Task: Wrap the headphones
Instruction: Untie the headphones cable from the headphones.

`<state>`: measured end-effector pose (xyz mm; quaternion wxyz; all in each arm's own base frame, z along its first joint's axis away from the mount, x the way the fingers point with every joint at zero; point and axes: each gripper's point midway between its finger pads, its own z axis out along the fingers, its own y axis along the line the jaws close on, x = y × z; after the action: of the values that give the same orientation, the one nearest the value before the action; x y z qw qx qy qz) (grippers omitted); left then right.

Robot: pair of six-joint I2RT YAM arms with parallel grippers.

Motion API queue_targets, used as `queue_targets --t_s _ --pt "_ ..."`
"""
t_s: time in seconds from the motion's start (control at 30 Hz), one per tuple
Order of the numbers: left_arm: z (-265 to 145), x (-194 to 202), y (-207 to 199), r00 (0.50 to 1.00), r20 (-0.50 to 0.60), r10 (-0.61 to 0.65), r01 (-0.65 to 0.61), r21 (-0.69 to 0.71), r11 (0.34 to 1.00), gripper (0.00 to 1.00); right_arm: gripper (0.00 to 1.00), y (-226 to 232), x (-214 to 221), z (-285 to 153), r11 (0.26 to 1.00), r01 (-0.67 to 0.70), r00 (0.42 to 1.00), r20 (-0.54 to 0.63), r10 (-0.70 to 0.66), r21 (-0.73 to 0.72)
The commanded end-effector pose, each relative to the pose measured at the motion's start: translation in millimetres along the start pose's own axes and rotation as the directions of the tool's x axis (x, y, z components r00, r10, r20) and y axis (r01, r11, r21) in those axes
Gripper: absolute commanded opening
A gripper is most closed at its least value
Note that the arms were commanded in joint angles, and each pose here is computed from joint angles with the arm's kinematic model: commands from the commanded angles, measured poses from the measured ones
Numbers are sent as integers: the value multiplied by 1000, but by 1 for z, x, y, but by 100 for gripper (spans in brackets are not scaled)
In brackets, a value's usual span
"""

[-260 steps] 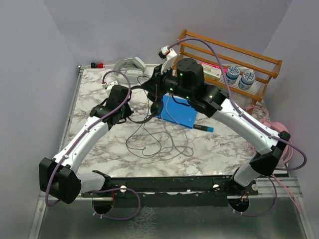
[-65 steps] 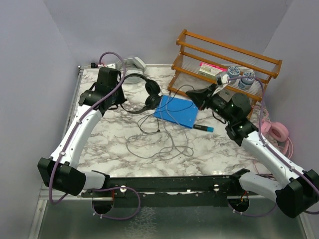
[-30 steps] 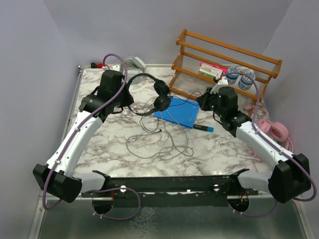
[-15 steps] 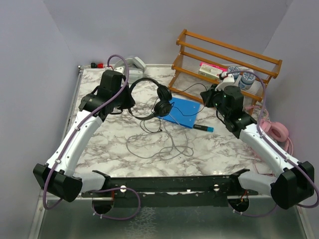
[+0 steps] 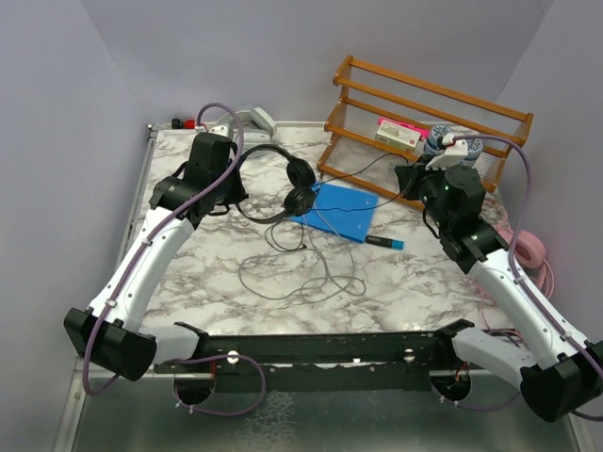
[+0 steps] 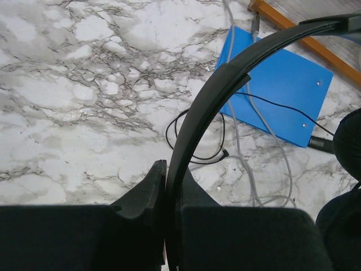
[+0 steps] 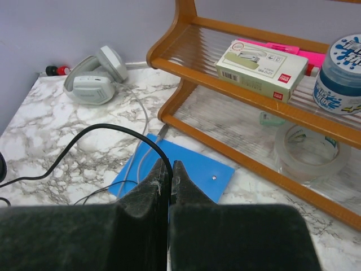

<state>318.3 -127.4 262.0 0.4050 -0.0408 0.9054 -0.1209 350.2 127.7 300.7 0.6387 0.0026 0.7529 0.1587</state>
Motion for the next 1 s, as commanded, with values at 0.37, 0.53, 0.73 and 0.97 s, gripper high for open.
queue_targets --t_s 0.37,0.53,0.73,0.97 --pt "11 -1 29 997 32 70 -66 -108 992 0 0 -14 -34 -25 995 56 997 42 -60 82" --pt "13 8 51 988 35 153 -137 -281 950 0 1 12 -73 -24 998 66 992 112 -64 -19" --pt "20 21 48 969 -4 248 -234 -346 908 0 1 58 -120 -33 964 135 968 240 -78 -229" --pt "25 36 7 934 -37 355 -357 -131 925 0 1 56 -128 -8 970 162 970 209 -123 -181"
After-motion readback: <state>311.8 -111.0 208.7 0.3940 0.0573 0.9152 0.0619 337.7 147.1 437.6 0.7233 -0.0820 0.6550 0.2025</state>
